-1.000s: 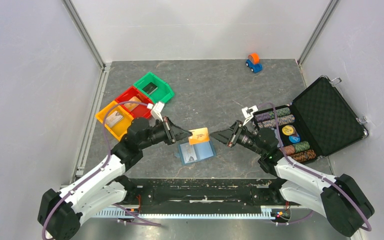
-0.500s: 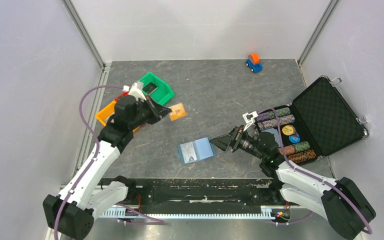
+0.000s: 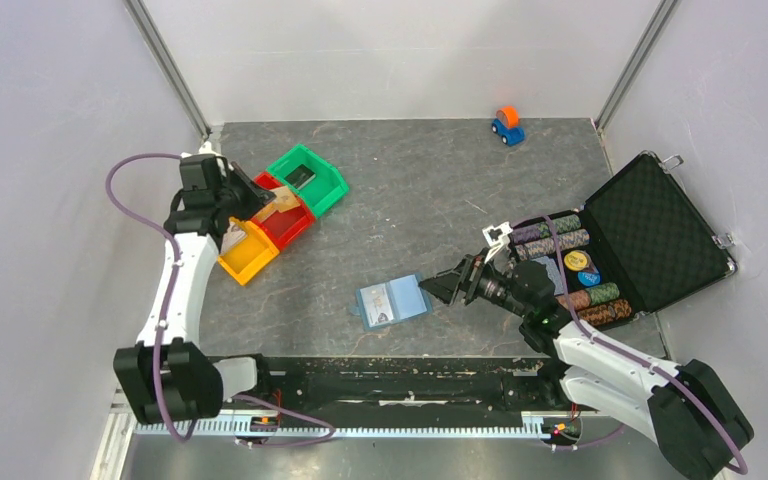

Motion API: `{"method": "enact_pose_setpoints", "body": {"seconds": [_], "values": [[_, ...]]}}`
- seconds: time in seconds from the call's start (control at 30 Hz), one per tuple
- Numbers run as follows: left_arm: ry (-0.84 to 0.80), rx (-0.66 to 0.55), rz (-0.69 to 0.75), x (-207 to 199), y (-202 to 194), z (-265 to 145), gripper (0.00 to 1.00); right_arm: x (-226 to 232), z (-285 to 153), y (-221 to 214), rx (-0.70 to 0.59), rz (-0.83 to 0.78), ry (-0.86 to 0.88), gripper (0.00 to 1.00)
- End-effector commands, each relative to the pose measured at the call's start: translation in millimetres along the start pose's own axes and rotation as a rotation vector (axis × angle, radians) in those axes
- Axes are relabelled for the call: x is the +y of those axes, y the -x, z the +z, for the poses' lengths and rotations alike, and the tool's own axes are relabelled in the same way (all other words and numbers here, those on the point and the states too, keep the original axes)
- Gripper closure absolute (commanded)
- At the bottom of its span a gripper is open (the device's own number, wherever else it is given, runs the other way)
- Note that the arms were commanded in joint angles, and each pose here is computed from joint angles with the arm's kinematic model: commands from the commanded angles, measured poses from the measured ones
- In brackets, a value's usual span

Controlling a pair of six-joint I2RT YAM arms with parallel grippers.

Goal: Take the credit cards out of the card holder
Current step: Place the credit card in the storage box.

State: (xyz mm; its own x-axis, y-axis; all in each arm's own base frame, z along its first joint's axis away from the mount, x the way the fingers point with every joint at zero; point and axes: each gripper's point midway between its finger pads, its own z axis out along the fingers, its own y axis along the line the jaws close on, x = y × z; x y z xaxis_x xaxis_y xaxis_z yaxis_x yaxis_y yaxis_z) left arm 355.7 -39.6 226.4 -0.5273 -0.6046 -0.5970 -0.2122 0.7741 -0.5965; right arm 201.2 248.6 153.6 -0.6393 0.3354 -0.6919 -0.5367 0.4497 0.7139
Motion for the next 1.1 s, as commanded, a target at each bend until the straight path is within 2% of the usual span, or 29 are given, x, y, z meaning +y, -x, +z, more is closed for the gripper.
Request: {"method": "enact_pose_setpoints", "body": {"seconds": [0.0, 0.37, 0.6, 1.07], "values": [[0.051, -0.015, 0.036, 15.8, 23.8, 9.1, 0.98, 14.0, 6.0, 22.5, -0.042, -0.061, 0.031, 0.02], [0.189, -0.007, 0.003, 57.0, 39.5, 50.4, 0.98, 19.6, 5.3, 26.5, -0.053, -0.065, 0.048, 0.02], [0.24, -0.003, -0.089, 88.3, 52.5, 76.4, 0.98, 18.3, 3.6, 25.2, -0.045, -0.072, 0.038, 0.02], [0.259, -0.008, -0.11, 103.2, 65.4, 116.7, 0.98, 16.4, 5.6, 31.0, -0.055, -0.075, 0.012, 0.02]]}}
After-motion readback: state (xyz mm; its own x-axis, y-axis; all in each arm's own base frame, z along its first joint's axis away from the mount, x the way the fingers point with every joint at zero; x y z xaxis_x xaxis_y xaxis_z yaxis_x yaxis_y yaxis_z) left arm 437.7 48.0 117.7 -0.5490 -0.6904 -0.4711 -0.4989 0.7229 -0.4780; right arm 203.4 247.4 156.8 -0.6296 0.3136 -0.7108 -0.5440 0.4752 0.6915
